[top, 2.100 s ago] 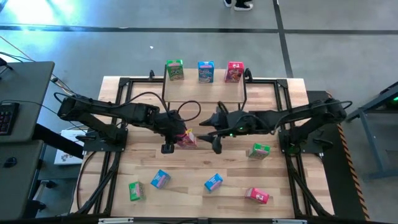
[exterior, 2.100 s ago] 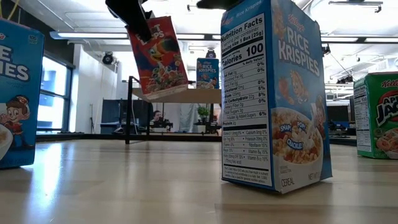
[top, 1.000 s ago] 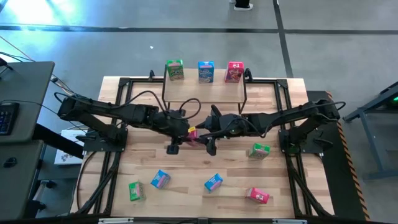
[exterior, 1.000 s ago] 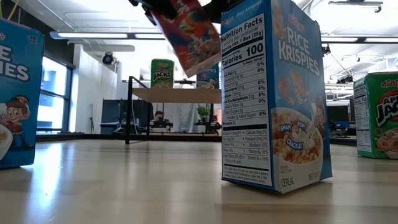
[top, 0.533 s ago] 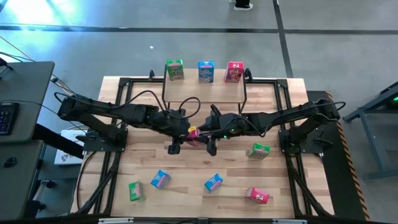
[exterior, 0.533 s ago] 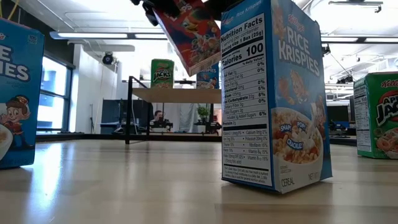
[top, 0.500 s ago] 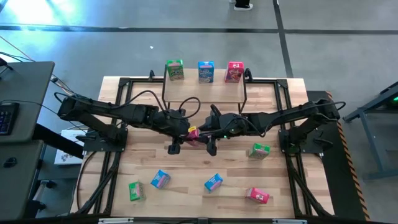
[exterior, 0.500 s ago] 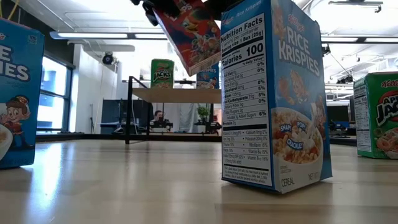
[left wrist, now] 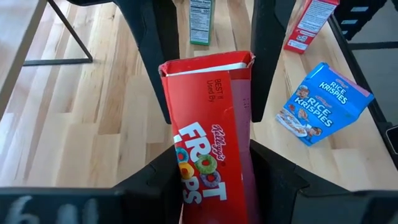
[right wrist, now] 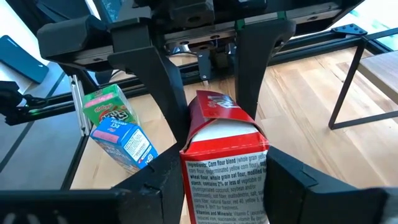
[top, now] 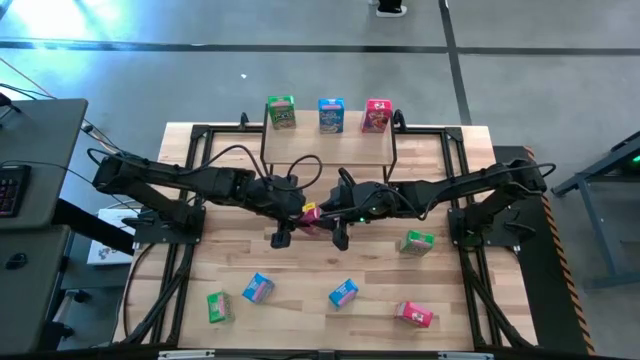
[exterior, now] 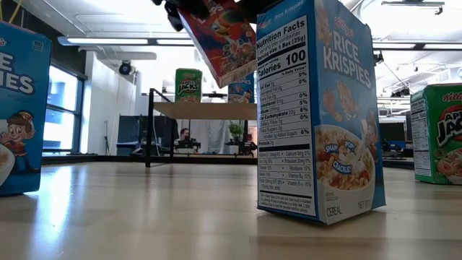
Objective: Stack cereal on shelf
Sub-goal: Put the left red cereal box on the shelf
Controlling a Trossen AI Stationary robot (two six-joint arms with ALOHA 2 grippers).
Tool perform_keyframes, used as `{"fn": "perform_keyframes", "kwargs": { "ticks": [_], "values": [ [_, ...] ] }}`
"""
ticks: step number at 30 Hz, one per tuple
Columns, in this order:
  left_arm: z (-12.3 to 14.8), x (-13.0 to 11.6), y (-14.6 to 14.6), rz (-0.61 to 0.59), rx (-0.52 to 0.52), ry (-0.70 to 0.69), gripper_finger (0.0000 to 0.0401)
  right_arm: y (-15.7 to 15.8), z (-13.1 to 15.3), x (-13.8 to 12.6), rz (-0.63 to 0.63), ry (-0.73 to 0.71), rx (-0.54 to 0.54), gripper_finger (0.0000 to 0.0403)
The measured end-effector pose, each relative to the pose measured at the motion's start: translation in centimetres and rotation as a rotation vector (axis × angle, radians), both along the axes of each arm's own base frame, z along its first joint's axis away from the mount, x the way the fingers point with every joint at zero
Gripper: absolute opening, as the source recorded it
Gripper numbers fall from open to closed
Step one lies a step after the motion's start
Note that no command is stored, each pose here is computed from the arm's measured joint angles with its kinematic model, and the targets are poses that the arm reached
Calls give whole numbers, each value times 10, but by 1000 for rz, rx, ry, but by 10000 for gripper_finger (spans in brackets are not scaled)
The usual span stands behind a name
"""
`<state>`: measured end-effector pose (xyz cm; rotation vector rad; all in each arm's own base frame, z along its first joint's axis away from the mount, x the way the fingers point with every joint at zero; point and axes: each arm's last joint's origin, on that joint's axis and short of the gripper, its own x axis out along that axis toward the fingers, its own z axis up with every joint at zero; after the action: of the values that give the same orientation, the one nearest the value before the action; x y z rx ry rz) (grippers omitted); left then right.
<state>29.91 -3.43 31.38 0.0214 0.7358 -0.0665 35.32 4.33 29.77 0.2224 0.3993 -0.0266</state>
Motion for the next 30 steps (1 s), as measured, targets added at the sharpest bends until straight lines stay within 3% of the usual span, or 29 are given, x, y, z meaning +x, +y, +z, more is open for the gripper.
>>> {"fn": "perform_keyframes", "kwargs": {
  "ticks": [20, 30],
  "values": [
    [2, 2, 7, 90, -78, -20, 146, 0, 0, 0, -3, -1, -4, 161],
    [4, 4, 8, 94, -95, -46, 216, 0, 0, 0, -19, 2, 12, 161]
  ]
}}
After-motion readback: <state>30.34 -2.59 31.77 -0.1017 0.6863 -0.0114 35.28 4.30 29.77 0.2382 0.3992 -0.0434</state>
